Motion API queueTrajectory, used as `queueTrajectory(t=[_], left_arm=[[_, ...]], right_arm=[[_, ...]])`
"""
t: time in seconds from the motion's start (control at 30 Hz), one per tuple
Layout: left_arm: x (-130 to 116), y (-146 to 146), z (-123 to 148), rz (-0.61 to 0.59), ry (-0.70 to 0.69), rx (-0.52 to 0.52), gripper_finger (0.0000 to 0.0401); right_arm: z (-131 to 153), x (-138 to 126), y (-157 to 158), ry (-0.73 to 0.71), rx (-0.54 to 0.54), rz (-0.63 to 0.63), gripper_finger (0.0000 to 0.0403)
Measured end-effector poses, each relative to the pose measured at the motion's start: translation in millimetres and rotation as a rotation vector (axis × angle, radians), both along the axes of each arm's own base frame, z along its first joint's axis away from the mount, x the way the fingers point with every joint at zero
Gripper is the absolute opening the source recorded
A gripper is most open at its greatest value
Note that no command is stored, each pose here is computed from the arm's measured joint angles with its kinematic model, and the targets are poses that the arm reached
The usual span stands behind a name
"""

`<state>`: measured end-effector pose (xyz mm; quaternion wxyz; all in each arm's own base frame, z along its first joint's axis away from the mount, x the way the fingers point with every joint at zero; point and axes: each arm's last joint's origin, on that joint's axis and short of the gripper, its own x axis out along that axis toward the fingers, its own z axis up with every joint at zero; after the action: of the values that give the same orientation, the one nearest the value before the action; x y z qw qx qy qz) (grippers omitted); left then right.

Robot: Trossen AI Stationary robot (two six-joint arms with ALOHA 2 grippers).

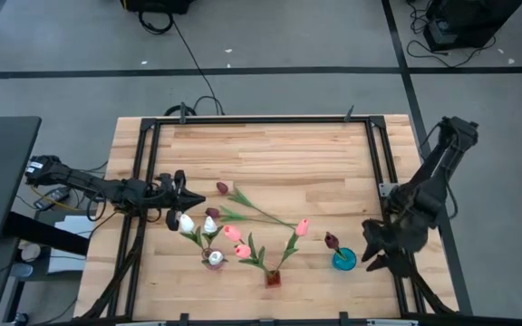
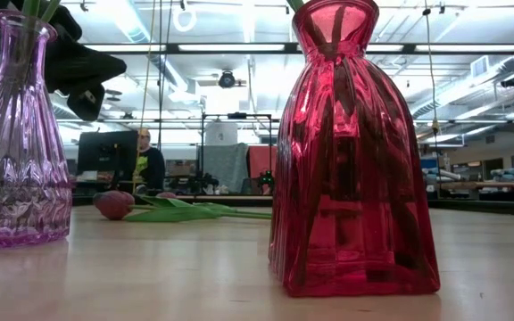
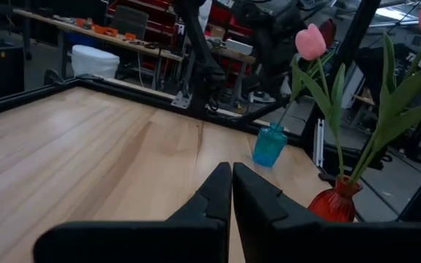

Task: Sort flowers into vase by color
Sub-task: Move the blue vase to the top right side of the table

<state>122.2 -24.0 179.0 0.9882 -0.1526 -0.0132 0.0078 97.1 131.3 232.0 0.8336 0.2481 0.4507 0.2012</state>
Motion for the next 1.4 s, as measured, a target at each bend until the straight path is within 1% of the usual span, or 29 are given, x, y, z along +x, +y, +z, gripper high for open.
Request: queueTrajectory(t=[0.1,0.17,0.27,0.43,0.6,0.67,0.73,0.87,1.03,1.2,1.4], left_arm=[[0.0,0.0,0.0,0.001,0.000,0.000,0.0019],[0.0,0.0,0.0,0.001,0.000,0.000,0.0019],[0.0,0.0,0.0,0.002,0.000,0.000,0.0019],[0.0,0.0,-0.1,0.002,0.001,0.012,0.0019],[0.0,0.1,-0.2,0.005,0.003,0.036,0.0019],[0.0,0.4,-0.2,0.014,0.003,0.036,0.0019],[0.0,0.5,-0.2,0.019,0.003,0.037,0.0019],[0.0,0.8,-0.1,0.028,0.002,0.036,0.0019],[0.0,1.3,-0.1,0.044,0.002,0.031,0.0019],[0.0,1.3,-0.1,0.044,0.003,0.027,0.0019],[0.0,1.3,-0.2,0.044,0.003,0.026,0.0019]], right_arm=[[-8.6,-1.1,13.8,0.044,-0.016,-0.034,0.0155],[-13.5,-0.2,23.0,0.079,0.008,-0.085,0.0151],[-24.6,1.2,33.2,0.190,0.042,-0.187,0.0149],[-43.3,3.3,44.7,0.363,0.071,-0.346,0.0152],[-56.4,9.0,54.3,0.442,0.115,-0.467,0.0165],[-61.4,11.4,56.6,0.452,0.126,-0.527,0.0168],[-65.3,14.1,59.3,0.428,0.134,-0.567,0.0169],[-71.1,17.2,65.5,0.368,0.138,-0.593,0.0168],[-78.9,18.7,67.7,0.372,0.112,-0.613,0.0168],[-85.2,20.8,68.7,0.369,0.107,-0.664,0.0168],[-94.1,24.2,68.1,0.352,0.067,-0.704,0.0168]])
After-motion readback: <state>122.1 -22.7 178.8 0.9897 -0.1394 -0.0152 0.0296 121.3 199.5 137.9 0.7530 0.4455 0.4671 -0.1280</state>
